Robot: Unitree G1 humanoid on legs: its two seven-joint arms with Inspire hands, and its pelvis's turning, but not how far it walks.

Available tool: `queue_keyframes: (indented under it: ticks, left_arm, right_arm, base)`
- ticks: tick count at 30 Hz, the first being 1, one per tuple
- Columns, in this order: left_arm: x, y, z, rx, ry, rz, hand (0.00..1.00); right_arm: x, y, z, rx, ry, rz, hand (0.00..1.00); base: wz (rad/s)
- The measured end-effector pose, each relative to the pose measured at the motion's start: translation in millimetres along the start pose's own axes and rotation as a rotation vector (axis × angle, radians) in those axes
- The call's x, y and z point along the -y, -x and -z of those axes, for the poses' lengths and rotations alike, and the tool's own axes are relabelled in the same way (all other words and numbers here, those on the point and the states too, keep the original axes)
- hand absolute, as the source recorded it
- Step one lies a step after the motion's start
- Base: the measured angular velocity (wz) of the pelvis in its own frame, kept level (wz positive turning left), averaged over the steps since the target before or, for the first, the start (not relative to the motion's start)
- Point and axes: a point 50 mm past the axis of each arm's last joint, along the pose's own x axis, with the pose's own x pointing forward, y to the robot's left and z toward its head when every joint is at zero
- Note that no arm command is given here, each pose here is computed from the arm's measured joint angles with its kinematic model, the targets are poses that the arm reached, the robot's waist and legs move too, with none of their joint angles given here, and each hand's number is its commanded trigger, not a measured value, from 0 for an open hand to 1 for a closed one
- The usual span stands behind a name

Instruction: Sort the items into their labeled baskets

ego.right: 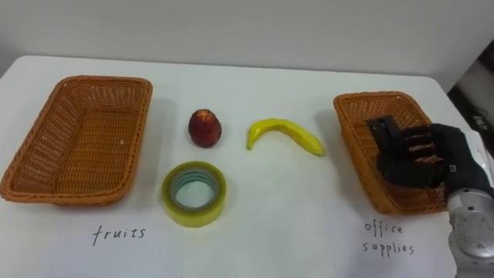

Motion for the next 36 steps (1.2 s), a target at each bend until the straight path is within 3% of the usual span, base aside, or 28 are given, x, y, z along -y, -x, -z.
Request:
queue_keyframes:
  ticks: [2, 3, 4, 5, 6, 36]
  left_arm:
    - [-0.4, 0.1, -0.7, 0.004, 0.000, 0.000, 0.00]
    - [-0.3, 0.1, -1.0, 0.005, 0.000, 0.000, 0.00]
    - [-0.2, 0.1, -1.2, 0.006, 0.000, 0.001, 0.00]
    - [-0.3, 0.1, -1.5, 0.007, 0.000, 0.001, 0.00]
    - [-0.3, 0.2, -1.8, 0.008, 0.000, 0.001, 0.00]
    - [-0.9, 0.2, -2.0, 0.010, 0.012, 0.001, 0.00]
  right_arm:
    - [-1.7, -0.1, 6.5, -0.030, 0.035, -0.014, 1.00]
    - [-2.1, -0.1, 7.7, -0.036, 0.040, -0.018, 0.86]
    - [-2.2, -0.1, 8.1, -0.039, 0.041, -0.022, 0.33]
    - [-2.2, -0.1, 8.1, -0.040, 0.044, -0.026, 0.11]
    - [-2.3, -0.1, 8.2, -0.040, 0.046, -0.027, 0.00]
    - [-3.3, -0.6, 8.5, -0.051, 0.109, -0.062, 0.00]
  base:
    - [0.00]
    - [0.00]
    - [0.00]
    - [0.00]
    - [0.00]
    - [0.00]
